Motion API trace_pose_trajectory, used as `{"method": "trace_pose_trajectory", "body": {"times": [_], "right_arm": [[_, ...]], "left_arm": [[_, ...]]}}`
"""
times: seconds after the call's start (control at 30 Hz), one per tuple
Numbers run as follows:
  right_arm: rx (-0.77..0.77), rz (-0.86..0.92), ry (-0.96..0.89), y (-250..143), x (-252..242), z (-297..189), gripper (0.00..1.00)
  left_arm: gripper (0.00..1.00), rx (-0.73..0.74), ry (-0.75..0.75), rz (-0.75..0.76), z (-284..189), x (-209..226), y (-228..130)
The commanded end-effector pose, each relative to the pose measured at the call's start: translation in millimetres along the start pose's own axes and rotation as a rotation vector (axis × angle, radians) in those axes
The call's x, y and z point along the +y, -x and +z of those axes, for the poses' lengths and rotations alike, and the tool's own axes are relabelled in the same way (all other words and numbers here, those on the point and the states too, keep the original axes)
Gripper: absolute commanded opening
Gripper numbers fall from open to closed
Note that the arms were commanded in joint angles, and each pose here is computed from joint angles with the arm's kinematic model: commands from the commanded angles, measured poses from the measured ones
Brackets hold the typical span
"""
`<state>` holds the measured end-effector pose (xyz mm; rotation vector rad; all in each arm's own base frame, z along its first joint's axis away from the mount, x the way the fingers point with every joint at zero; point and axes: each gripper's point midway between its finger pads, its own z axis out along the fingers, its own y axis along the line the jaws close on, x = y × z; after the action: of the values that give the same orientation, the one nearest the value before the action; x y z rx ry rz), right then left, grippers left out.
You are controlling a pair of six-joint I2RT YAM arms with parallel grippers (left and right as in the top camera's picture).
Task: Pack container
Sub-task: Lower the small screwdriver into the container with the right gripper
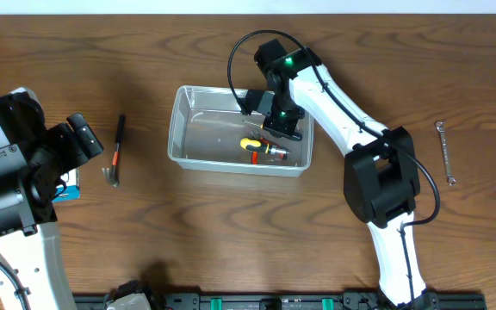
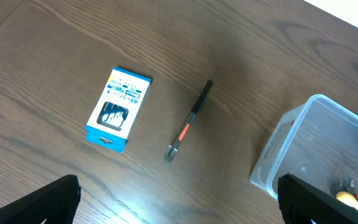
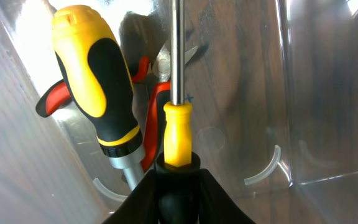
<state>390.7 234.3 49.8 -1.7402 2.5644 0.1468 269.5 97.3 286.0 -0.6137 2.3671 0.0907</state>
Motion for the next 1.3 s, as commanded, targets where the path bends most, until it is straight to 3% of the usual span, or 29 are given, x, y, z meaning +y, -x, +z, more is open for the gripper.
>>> {"method": "trace_pose_trajectory", "body": {"times": [0.0,0.37,0.6,1.27], "right_arm": [[0.003,-0.006,0.017,0.4,-0.3,10.2,0.25],[-0.032,-0.005,-0.013,9.1,-11.7,17.4,0.30],[0.035,0.015,-0.028,-7.2,-14.9,16.8,0.01],[0.104,0.136,0.028,-49.4,-25.4,8.6,0.01]], "left_arm": [[0.98,-0.020,0.002,0.012,-6.7,1.3,5.2],[0.98,-0.020,0.002,0.012,-6.7,1.2,5.1],[0.98,-0.020,0.002,0.012,-6.6,1.2,5.2],[0.98,-0.020,0.002,0.012,-6.6,1.2,5.2]]}}
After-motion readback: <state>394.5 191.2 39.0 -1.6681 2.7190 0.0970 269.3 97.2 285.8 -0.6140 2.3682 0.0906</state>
